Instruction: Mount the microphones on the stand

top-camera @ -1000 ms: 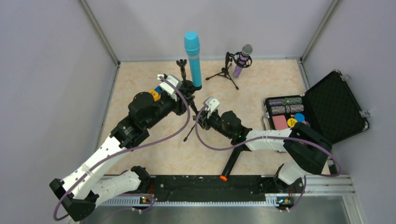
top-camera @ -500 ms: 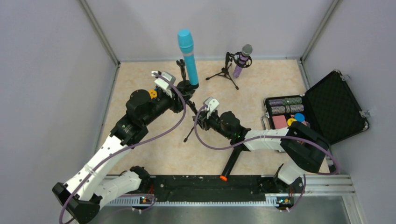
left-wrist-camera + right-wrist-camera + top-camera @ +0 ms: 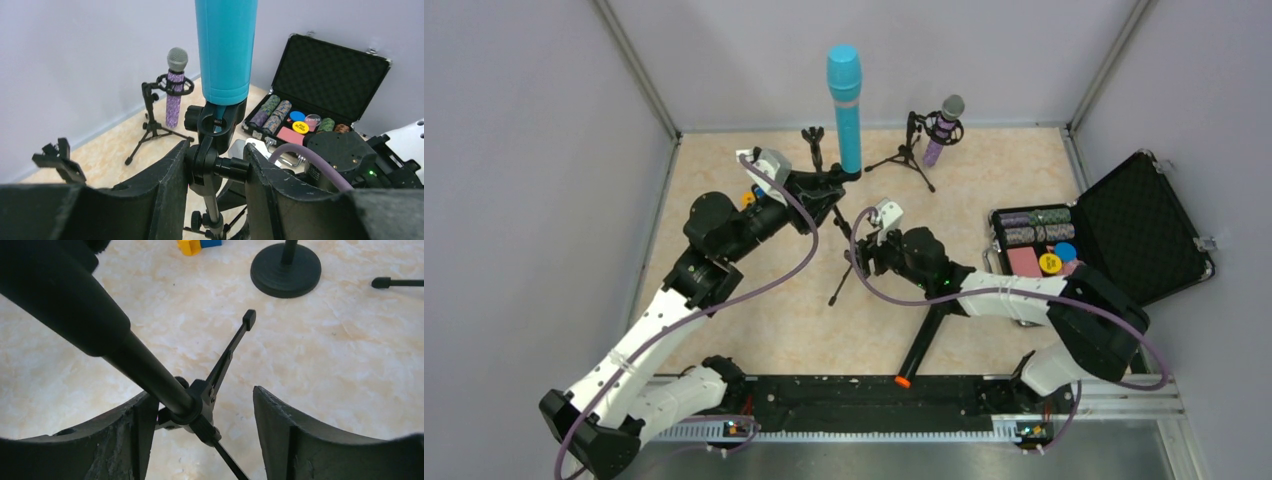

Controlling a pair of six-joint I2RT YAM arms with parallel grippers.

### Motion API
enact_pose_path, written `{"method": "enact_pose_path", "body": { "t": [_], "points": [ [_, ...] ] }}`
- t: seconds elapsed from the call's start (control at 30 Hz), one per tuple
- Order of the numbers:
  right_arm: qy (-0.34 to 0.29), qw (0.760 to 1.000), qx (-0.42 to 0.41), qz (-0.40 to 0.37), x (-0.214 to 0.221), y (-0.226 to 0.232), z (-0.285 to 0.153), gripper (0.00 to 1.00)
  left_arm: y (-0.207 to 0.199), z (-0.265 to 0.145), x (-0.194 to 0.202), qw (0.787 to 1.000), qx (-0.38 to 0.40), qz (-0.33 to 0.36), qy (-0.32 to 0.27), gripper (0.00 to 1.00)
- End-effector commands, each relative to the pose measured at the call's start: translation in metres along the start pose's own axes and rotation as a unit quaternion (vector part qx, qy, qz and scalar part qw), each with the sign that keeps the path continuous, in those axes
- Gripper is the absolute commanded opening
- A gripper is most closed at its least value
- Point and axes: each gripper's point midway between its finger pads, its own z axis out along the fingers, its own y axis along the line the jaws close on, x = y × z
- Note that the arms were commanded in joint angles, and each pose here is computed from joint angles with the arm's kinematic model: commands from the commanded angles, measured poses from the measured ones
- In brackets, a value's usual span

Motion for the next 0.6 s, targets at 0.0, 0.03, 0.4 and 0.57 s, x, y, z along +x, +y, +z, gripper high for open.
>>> {"method": "enact_pose_path", "body": {
  "t": [0.0, 0.03, 0.4, 0.57],
  "points": [
    [0.01, 1.0, -0.01, 0.013, -0.014, 0.0, -0.017, 0.7, -0.016, -0.003, -0.075, 0.986, 0.042, 0.065, -0.15, 0.0],
    [0.002, 1.0, -0.009, 0.016, -0.021, -0.002, -0.02, 0.73, -0.015, -0.001, -0.07, 0.986, 0.041, 0.065, -0.147, 0.0],
    [-0.034, 0.998, -0.051, 0.034, -0.048, 0.002, -0.045, 0.81, 0.006, 0.017, -0.036, 0.99, 0.007, 0.061, -0.125, 0.0],
    [-0.033, 0.997, -0.063, 0.039, -0.047, 0.004, -0.053, 0.83, 0.013, 0.021, -0.033, 0.99, -0.003, 0.057, -0.127, 0.0]
  ]
}}
